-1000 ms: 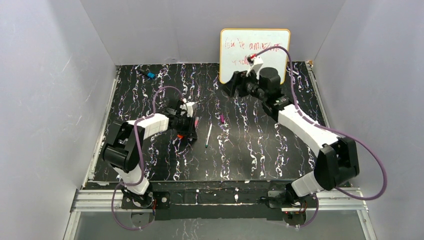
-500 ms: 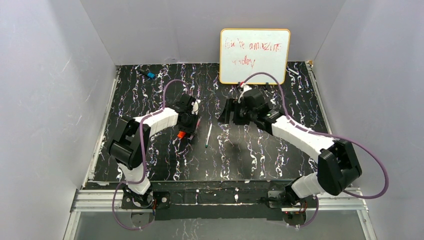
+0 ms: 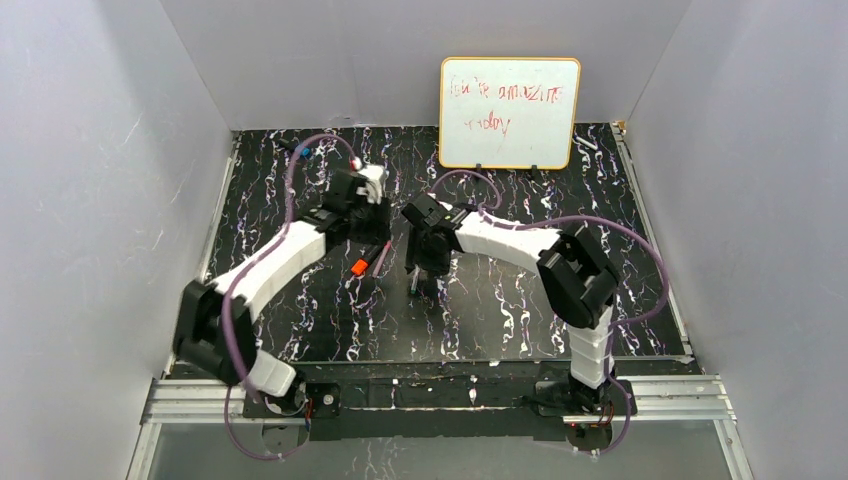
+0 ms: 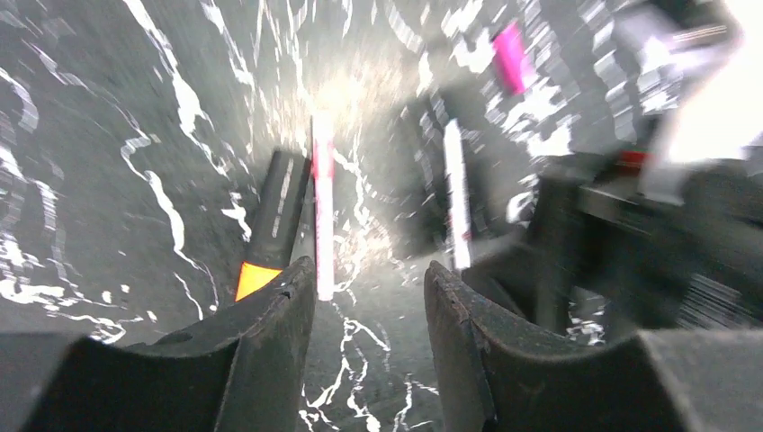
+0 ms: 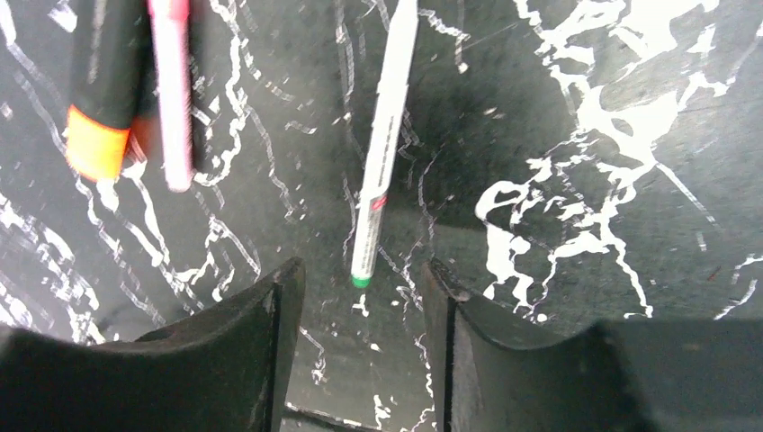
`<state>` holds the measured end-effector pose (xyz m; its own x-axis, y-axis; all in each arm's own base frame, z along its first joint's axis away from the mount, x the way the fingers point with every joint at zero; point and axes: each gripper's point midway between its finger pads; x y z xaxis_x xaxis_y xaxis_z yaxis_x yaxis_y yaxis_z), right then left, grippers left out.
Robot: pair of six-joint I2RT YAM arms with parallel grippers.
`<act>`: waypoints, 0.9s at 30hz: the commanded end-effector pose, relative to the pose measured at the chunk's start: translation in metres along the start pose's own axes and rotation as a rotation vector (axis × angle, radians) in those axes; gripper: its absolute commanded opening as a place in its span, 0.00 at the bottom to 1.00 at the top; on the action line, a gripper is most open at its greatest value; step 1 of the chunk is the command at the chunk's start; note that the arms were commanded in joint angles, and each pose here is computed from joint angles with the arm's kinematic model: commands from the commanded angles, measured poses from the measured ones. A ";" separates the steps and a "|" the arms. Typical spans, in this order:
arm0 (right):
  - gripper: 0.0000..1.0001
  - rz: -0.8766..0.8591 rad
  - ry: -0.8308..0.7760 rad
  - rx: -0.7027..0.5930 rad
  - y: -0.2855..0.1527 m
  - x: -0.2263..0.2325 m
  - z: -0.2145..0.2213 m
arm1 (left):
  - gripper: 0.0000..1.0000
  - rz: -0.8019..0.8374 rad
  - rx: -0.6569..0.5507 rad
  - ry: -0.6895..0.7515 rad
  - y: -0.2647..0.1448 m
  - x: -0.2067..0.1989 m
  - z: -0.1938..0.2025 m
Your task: Insert the pens into the pen caps
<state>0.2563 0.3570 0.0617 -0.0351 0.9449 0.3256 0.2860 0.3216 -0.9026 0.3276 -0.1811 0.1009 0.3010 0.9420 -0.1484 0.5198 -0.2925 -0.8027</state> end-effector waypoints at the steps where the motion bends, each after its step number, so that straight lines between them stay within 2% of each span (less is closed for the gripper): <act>1: 0.56 0.130 0.068 -0.045 -0.001 -0.007 -0.022 | 0.46 0.144 -0.238 -0.077 -0.074 -0.011 -0.050; 4: 0.47 0.186 0.064 -0.037 0.005 -0.010 -0.026 | 0.47 0.161 -0.269 -0.086 -0.098 -0.004 -0.048; 10: 0.44 0.199 0.075 -0.049 0.017 -0.001 -0.036 | 0.48 0.175 -0.263 -0.082 -0.116 0.009 -0.027; 24: 0.41 0.311 0.040 -0.036 0.047 -0.009 -0.043 | 0.48 0.224 -0.257 -0.060 -0.126 0.001 -0.013; 26: 0.35 0.320 0.036 -0.026 0.051 -0.011 -0.041 | 0.48 0.230 -0.250 -0.061 -0.123 0.001 -0.011; 27: 0.29 0.323 0.033 -0.017 0.053 -0.013 -0.039 | 0.48 0.232 -0.248 -0.061 -0.122 0.000 -0.011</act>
<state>0.3076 0.3651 0.0271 0.0845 0.9938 0.0726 0.3005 0.0441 -0.9528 0.2801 -0.1463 0.2068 0.3712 0.8635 -0.3415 0.6420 -0.5043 -0.5775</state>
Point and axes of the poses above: each gripper's point midway between its finger pads, its own y axis out along the fingers, its own x axis along the line the jaws close on, z = x × y, and after that the axes turned 1 degree about -y, right-handed
